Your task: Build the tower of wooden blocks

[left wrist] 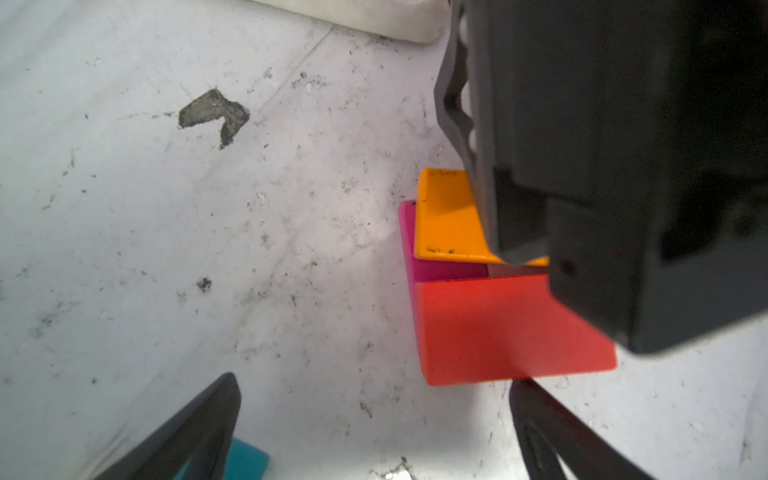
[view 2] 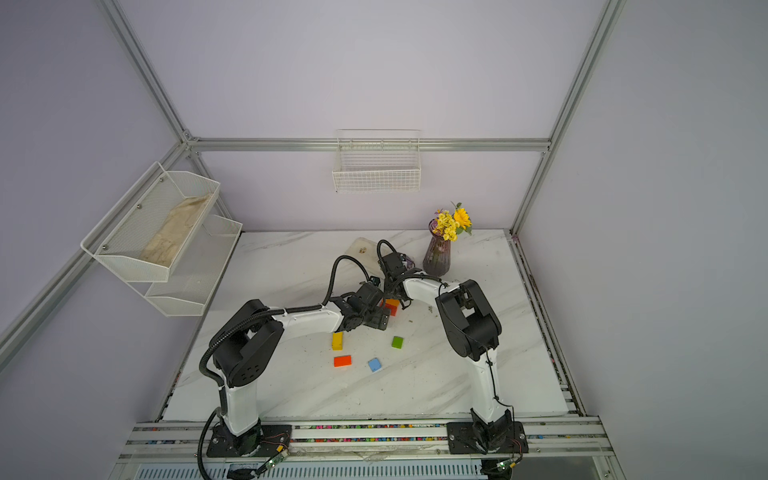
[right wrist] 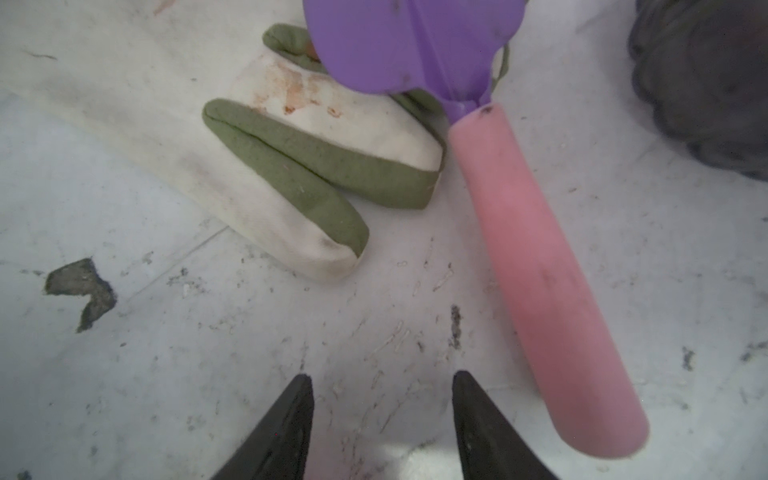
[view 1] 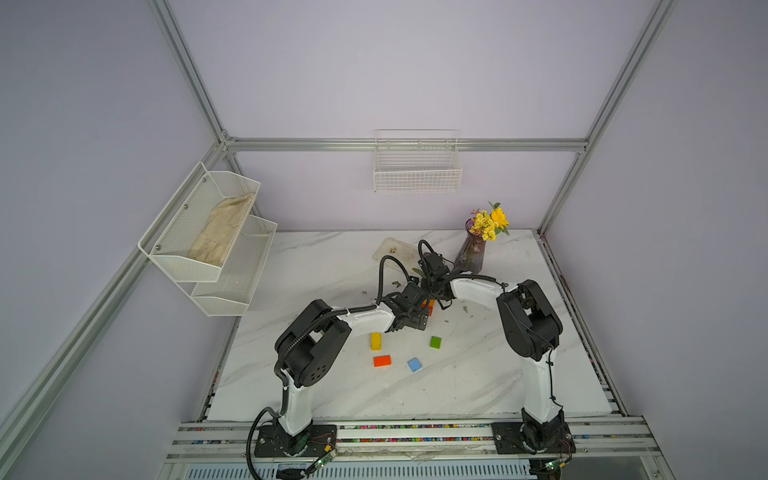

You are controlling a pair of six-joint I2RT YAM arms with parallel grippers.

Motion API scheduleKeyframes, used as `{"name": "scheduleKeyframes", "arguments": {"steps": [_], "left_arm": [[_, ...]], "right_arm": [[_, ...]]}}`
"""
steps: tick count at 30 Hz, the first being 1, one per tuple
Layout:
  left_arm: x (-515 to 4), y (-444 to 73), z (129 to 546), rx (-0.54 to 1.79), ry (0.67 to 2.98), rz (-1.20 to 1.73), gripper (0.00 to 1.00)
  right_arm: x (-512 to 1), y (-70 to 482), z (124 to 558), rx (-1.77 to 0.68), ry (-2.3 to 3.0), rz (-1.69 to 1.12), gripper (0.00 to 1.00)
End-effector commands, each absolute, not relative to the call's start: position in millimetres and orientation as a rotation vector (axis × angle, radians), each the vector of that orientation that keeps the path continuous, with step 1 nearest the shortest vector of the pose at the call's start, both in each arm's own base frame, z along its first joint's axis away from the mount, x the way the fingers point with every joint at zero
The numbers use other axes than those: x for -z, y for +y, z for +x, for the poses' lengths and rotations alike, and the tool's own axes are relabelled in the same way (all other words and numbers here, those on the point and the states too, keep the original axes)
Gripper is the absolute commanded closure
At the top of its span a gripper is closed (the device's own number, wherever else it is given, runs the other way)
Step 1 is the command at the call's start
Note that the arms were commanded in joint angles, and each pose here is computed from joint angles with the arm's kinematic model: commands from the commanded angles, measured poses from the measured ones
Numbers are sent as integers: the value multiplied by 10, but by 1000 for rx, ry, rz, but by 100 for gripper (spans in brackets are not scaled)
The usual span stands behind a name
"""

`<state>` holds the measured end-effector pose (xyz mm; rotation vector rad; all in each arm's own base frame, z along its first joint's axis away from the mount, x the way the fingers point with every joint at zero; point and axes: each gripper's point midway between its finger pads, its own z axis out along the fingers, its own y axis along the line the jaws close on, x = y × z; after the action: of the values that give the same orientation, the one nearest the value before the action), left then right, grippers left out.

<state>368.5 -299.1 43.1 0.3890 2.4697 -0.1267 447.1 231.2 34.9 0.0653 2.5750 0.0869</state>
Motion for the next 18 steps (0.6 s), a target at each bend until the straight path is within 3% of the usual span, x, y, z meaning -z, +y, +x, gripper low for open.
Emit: {"name": "scheduleKeyframes", "arguments": {"steps": [1, 18], "left_arm": [[-799, -3185, 3900, 177, 2378, 352, 0], [-842, -3192, 3910, 190, 2367, 331, 0]], "right_arm": [[-349, 2300, 4521, -84, 2570, 70, 43], [-260, 2378, 4517, -122, 2600, 54, 44]]}}
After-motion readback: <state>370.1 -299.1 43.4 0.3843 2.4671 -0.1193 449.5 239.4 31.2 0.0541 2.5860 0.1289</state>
